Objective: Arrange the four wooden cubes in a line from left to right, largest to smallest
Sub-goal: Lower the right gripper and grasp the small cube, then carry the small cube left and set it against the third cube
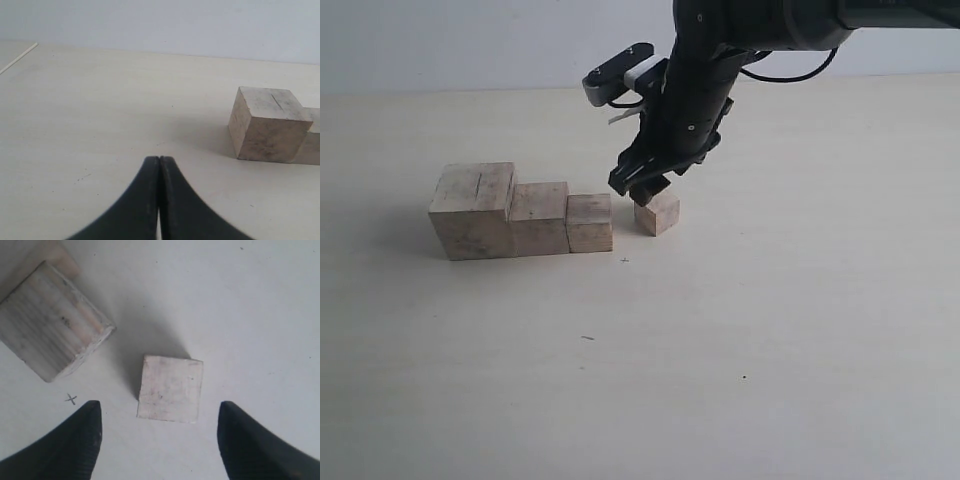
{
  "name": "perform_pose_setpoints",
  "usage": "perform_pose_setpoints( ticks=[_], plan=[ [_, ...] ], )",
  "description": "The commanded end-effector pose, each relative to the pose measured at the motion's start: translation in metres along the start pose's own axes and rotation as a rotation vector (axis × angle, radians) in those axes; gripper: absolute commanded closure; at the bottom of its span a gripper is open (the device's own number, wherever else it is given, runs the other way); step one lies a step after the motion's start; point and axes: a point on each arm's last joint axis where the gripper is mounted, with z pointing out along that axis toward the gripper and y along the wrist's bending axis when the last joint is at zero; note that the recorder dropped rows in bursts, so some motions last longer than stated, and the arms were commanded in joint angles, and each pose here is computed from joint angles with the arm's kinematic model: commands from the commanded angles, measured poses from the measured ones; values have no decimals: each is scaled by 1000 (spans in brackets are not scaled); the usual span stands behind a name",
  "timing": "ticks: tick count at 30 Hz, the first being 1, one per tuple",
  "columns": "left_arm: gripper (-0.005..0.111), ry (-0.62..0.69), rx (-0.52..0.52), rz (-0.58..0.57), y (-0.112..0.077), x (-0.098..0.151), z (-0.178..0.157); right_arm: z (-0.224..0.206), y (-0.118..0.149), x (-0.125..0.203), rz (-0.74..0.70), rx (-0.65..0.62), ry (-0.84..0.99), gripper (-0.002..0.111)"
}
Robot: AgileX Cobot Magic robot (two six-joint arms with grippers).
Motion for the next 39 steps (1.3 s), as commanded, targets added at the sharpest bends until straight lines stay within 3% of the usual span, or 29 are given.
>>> perform_pose_setpoints(
  ticks=[1, 9, 30, 32, 36, 37, 39],
  plan=[
    [107, -12, 5, -1, 0, 0, 0, 3, -4, 0, 10, 16, -14, 45],
    [107, -12, 5, -1, 0, 0, 0, 29, -4, 6, 12, 5, 42, 45],
    [107, -12, 5, -1, 0, 0, 0, 51, -7, 10, -17, 30, 68, 47],
    [107, -12, 5, -1, 0, 0, 0, 50, -7, 10, -16, 27, 78, 58],
    [107, -12, 5, -1, 0, 0, 0, 43, -6, 10, -25, 25, 83, 95],
    [107, -12, 5, -1, 0, 0, 0, 40, -6, 10, -107, 20, 91, 107],
    [107, -12, 5, -1, 0, 0, 0, 39, -4, 14, -346, -17, 134, 108]
  ],
)
